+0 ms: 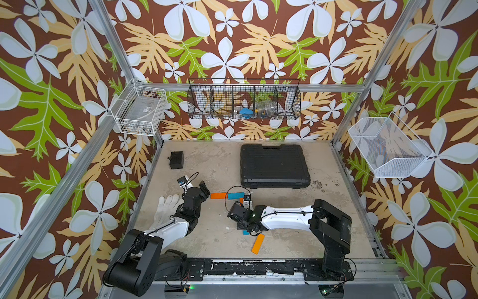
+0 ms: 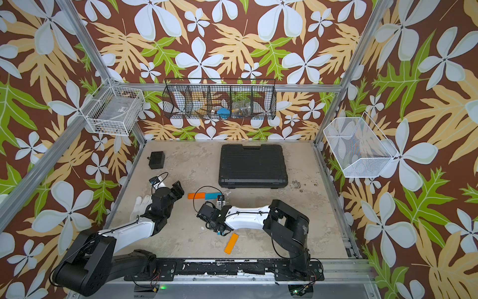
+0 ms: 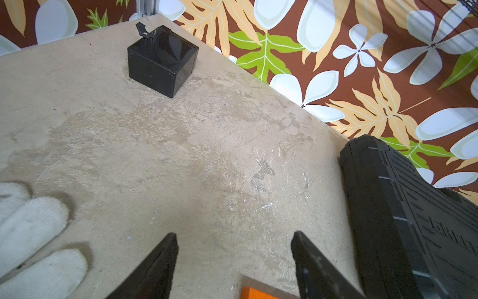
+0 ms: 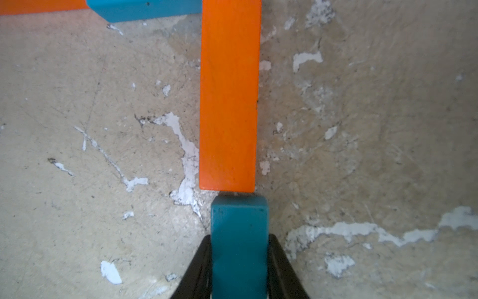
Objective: Assemble the number 7 with building blocks
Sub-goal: Assemble the building block at the center of the board.
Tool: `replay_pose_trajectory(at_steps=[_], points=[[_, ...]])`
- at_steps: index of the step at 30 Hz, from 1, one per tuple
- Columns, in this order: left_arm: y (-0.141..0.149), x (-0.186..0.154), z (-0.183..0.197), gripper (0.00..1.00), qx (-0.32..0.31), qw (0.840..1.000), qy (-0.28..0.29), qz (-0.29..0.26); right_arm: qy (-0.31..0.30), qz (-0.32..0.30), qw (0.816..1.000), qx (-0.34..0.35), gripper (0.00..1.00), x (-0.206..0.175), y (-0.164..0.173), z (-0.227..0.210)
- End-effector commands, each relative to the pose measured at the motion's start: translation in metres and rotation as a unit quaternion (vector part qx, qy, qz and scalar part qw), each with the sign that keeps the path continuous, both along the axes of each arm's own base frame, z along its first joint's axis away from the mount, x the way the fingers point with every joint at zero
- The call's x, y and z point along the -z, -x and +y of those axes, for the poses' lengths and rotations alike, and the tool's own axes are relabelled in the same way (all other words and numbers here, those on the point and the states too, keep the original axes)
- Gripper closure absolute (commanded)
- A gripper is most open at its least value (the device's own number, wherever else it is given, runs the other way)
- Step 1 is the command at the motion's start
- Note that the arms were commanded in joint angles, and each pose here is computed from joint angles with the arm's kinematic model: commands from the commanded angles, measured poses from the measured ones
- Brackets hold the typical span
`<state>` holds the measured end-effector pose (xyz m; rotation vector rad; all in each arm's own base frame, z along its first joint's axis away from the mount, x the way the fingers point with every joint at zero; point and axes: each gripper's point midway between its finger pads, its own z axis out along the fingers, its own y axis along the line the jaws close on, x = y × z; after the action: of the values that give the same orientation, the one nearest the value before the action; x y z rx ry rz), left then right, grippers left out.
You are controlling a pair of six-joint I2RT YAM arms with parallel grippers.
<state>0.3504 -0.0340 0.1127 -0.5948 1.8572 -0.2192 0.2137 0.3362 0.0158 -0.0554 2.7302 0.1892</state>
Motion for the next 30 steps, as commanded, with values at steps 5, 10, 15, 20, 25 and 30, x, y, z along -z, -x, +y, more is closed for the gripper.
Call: replay_pose_trajectory(at_steps=[5, 10, 15, 20, 25, 30], points=[[-0.0015, -0.0015, -0.0007, 0.28, 0.002, 1.000, 0.000, -0.002, -0.001, 0.044, 0.999, -0.003, 0.83, 0.0125, 0.0144, -0.0014], [-0.0017, -0.0023, -0.0011, 0.28, 0.003, 1.000, 0.001, -0.003, -0.002, 0.048, 0.999, -0.002, 0.81, 0.0142, 0.0158, -0.0009], [-0.0016, -0.0014, -0.0010, 0.28, 0.003, 1.000, 0.000, -0.001, -0.013, 0.047, 0.999, -0.002, 0.78, 0.0132, 0.0164, 0.0007], [-0.0019, -0.0017, -0.0012, 0.28, 0.003, 1.000, 0.000, -0.002, -0.021, 0.050, 0.999, -0.006, 0.76, 0.0141, 0.0178, 0.0042], [-0.0019, -0.0015, -0.0012, 0.28, 0.004, 1.000, 0.000, -0.001, -0.022, 0.055, 0.998, -0.006, 0.75, 0.0162, 0.0186, 0.0053], [-0.0021, -0.0015, -0.0014, 0.28, 0.004, 1.000, -0.001, -0.001, -0.017, 0.058, 0.998, 0.001, 0.71, 0.0182, 0.0220, -0.0005]])
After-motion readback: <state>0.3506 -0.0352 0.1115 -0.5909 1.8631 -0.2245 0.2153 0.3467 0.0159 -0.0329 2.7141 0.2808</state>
